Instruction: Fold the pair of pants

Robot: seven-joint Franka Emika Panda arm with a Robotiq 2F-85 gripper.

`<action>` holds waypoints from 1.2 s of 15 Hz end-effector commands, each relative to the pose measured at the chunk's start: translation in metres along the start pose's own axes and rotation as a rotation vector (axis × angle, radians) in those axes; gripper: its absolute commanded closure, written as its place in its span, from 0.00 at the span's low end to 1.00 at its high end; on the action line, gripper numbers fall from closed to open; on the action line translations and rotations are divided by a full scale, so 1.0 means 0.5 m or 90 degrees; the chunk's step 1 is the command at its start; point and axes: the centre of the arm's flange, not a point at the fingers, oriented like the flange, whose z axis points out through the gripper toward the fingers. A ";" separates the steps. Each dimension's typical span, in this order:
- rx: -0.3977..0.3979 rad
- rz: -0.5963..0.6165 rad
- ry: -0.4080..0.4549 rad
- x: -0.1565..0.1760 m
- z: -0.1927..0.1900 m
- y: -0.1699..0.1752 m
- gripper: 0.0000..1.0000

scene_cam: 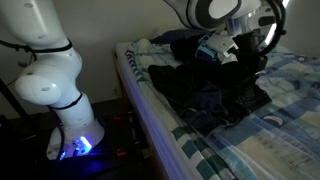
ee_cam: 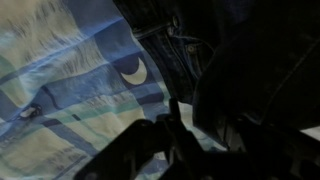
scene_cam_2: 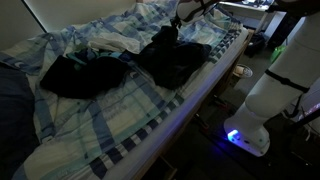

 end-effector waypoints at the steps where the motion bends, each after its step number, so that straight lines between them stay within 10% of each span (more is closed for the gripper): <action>1: -0.021 -0.011 0.015 0.034 -0.053 0.001 0.28; 5: -0.051 -0.017 0.045 0.056 -0.126 0.019 0.01; 18: -0.123 -0.015 -0.040 -0.012 -0.267 -0.002 0.00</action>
